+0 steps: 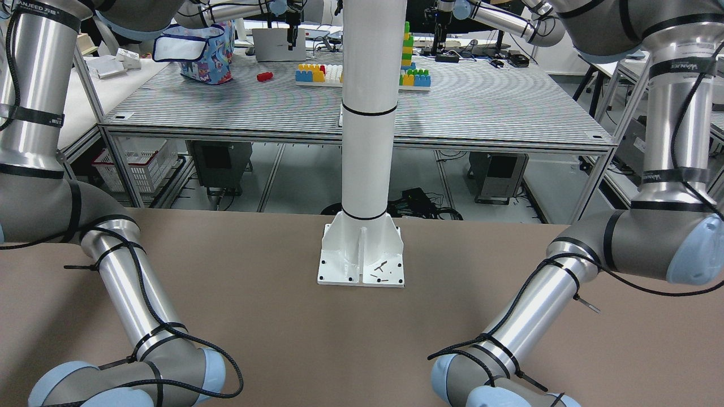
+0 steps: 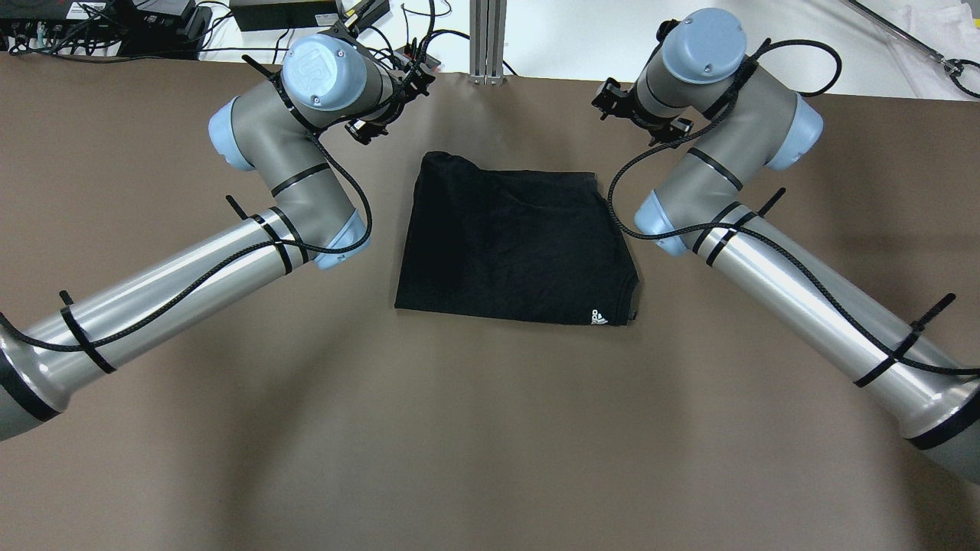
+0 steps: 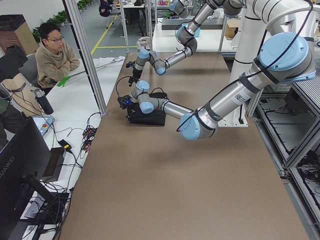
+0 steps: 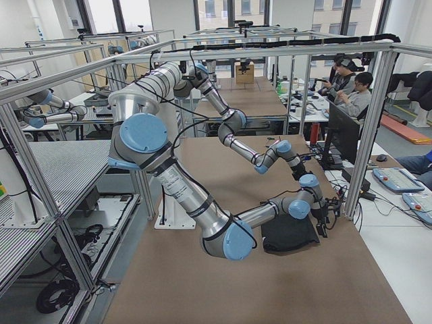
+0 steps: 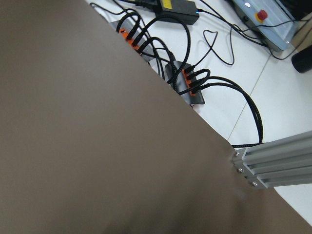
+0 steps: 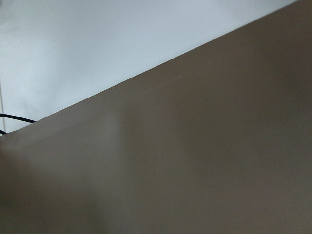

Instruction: Fold clothes

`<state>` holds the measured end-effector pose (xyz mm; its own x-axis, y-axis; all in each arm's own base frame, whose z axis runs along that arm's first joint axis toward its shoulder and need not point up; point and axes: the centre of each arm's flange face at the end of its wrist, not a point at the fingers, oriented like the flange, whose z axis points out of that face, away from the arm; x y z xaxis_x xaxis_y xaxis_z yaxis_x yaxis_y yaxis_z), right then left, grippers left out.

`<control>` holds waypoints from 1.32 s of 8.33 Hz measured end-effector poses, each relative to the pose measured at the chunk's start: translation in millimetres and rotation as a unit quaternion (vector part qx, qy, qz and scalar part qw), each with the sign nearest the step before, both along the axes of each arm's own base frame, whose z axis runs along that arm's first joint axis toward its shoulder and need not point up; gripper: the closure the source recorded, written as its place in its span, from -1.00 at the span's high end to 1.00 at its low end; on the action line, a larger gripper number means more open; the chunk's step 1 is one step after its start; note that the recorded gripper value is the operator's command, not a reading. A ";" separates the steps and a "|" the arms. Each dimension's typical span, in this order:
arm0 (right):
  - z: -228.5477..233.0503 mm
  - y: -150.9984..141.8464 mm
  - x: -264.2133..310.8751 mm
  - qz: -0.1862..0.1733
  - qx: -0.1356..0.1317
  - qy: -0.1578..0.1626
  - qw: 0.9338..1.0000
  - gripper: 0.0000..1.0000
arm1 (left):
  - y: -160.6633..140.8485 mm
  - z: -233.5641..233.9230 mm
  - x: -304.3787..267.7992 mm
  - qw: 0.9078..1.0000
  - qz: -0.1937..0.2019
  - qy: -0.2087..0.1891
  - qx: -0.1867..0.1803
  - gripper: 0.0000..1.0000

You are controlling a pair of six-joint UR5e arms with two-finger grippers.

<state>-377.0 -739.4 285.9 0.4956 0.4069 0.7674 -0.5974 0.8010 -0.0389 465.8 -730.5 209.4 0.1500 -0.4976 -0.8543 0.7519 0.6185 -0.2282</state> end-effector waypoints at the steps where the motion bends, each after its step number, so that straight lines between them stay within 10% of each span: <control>1: 26.9 -5.7 22.6 -0.034 0.031 0.039 0.998 0.89 | -2.3 12.3 -15.7 0.997 0.030 -0.049 0.046 1.00; 3: 111.4 -11.8 94.4 -0.112 0.098 0.127 0.981 0.89 | -3.6 94.3 -82.4 0.965 0.105 -0.191 0.143 1.00; 6: 241.7 23.9 218.1 -0.185 0.180 0.219 0.941 0.89 | 22.0 250.1 -250.0 0.879 0.208 -0.367 0.223 1.00; 9: 319.5 82.1 355.9 -0.239 0.239 0.315 0.887 0.89 | 95.4 350.8 -416.9 0.807 0.276 -0.450 0.264 1.00; 11: 338.8 135.1 398.5 -0.251 0.269 0.348 0.862 0.89 | 162.8 370.6 -488.2 0.772 0.293 -0.490 0.281 1.00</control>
